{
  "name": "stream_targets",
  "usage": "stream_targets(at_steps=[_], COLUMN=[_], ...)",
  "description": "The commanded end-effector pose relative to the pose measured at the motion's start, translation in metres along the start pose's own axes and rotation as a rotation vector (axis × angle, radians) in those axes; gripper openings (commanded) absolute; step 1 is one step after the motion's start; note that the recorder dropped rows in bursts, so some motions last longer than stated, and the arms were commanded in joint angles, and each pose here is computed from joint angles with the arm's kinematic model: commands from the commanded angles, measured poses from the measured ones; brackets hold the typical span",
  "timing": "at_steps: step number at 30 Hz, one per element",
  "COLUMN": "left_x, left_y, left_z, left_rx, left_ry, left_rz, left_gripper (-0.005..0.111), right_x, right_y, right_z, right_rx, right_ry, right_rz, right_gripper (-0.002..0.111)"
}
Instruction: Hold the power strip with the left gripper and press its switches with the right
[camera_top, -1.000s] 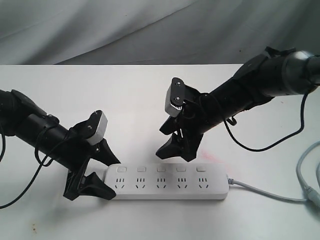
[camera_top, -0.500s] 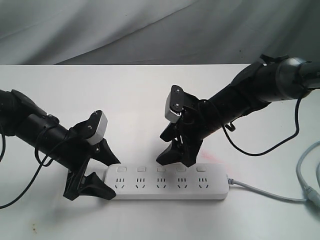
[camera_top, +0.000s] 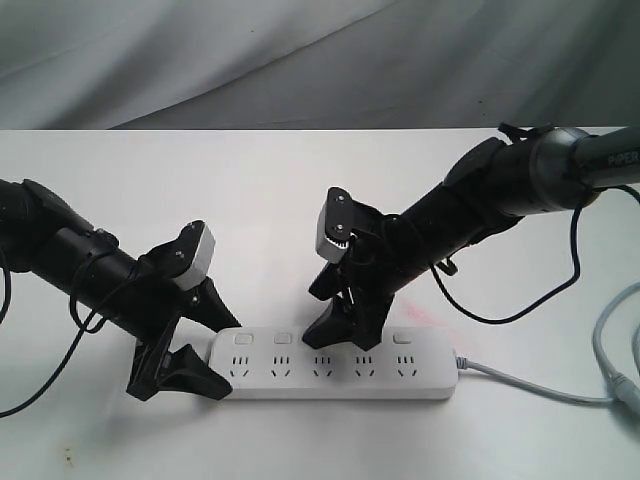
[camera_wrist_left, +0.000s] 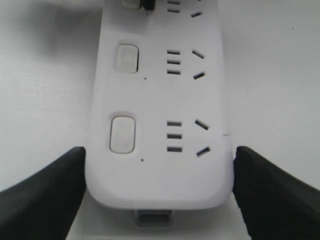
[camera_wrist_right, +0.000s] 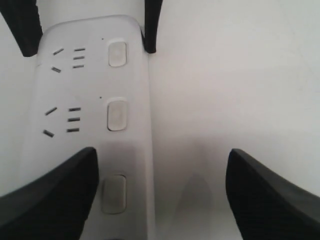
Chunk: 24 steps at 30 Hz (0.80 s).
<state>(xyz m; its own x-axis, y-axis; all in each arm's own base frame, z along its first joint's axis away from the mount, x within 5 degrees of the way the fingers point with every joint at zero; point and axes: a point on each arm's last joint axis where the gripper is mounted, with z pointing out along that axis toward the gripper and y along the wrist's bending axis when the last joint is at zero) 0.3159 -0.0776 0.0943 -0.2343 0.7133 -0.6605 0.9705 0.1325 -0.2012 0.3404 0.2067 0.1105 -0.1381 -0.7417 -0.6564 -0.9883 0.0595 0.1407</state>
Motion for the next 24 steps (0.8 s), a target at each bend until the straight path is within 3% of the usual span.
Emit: stream_targets(at_steps=[1, 13, 24], left_x=[-0.001, -0.001, -0.001], left_y=[0.000, 0.000, 0.000], left_z=[0.000, 0.000, 0.000], left_rx=[0.002, 0.002, 0.002], left_ry=[0.006, 0.006, 0.006], left_rz=[0.016, 0.016, 0.016], left_gripper=[0.050, 0.050, 0.050], right_x=[-0.001, -0.011, 0.007], right_y=[0.001, -0.001, -0.005], right_z=[-0.001, -0.013, 0.000], right_rx=[0.004, 0.072, 0.060], right_ry=[-0.013, -0.020, 0.068], right_rz=[0.010, -0.012, 0.015], right_gripper=[0.066, 0.066, 0.066])
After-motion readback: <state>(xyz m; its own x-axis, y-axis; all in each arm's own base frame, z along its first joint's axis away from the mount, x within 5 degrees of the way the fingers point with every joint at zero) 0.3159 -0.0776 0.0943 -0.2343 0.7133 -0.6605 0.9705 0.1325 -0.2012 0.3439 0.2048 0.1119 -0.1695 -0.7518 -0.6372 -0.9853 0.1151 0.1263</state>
